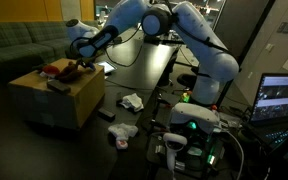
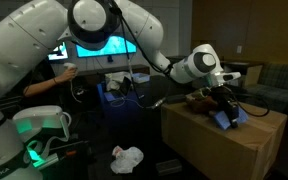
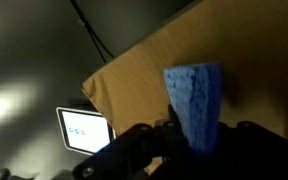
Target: Pick up all the object from the box and put them on the table, then pick up all the objects from the table and put them on the box
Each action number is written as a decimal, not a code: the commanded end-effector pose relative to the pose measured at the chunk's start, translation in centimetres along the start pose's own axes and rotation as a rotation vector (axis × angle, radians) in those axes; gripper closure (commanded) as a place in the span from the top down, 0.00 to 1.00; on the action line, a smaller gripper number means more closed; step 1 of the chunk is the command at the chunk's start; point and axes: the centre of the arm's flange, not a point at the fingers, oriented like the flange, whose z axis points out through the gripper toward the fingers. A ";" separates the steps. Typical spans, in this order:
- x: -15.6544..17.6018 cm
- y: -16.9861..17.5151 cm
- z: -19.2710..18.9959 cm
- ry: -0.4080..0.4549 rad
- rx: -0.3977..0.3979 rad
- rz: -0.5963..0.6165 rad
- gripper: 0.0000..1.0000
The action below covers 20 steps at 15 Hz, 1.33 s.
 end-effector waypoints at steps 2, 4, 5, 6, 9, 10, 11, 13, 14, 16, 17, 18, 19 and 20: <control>4.3 -1.2 0.8 0.003 0.007 -0.003 0.08; 4.3 -1.4 0.7 0.002 0.015 -0.009 0.34; 4.2 -1.5 0.4 0.004 0.020 -0.017 0.38; 4.1 -1.7 0.2 0.006 0.021 -0.021 0.45; 3.5 -1.5 -1.5 0.021 0.022 -0.028 0.67; 3.0 -1.6 -2.3 0.033 0.024 -0.032 0.76; 2.6 -1.7 -2.9 0.041 0.026 -0.033 0.83; 1.4 -2.1 -4.9 0.059 0.043 -0.043 0.98; 0.8 -2.3 -6.0 0.064 0.055 -0.054 1.00; -1.4 -2.5 -8.8 0.072 0.090 -0.102 1.00; -2.9 -2.5 -10.2 0.066 0.118 -0.135 1.00; -3.9 -2.1 -11.7 0.055 0.151 -0.166 1.00; -4.7 -2.0 -12.7 0.043 0.182 -0.202 1.00; -5.4 -2.0 -13.9 0.014 0.217 -0.235 1.00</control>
